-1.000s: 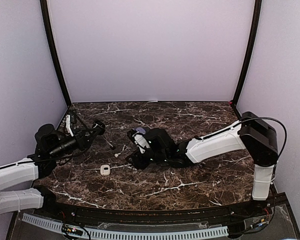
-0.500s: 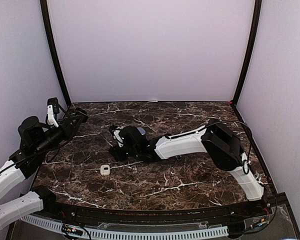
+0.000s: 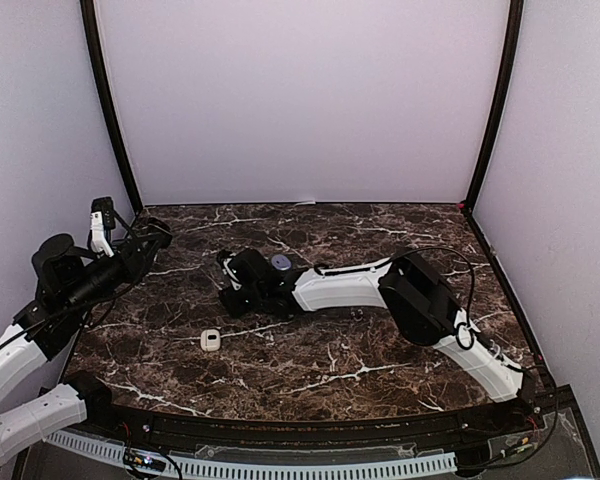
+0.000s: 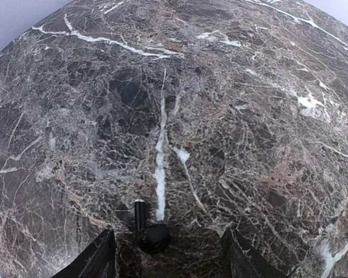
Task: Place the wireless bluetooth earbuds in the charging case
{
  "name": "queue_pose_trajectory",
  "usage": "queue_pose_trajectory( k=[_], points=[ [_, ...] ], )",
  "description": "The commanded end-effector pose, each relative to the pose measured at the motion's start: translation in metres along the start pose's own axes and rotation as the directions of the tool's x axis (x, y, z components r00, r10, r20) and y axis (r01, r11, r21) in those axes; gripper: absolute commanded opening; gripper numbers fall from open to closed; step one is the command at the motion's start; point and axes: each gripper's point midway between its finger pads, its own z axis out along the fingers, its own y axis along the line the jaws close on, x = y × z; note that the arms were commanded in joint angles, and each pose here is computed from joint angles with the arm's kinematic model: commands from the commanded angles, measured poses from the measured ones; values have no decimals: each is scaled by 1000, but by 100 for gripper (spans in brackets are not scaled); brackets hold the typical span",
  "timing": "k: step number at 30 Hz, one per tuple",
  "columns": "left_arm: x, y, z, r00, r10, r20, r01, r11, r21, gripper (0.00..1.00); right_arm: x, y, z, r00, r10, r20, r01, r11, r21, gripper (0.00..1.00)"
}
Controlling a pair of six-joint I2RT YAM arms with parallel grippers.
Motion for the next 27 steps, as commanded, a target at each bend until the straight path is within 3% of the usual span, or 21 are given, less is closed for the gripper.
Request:
queue_pose_trajectory(
  k=[1, 9, 20, 27],
  points=[
    [-7, 0, -4, 1000, 16, 23, -16, 1000, -2, 0, -2, -4, 6, 1000, 24, -5, -24, 1000, 17, 59],
    [-6, -2, -5, 1000, 17, 22, -17, 1000, 8, 0, 7, -8, 19, 1000, -8, -24, 9, 999, 53, 43],
    [-6, -4, -4, 1000, 24, 20, -24, 1000, 16, 0, 8, -1, 20, 990, -133, -36, 135, 989, 66, 34],
    [-2, -5, -2, 1000, 22, 9, -22, 999, 28, 0, -4, 0, -3, 991, -130, -14, 130, 990, 54, 26]
  ],
)
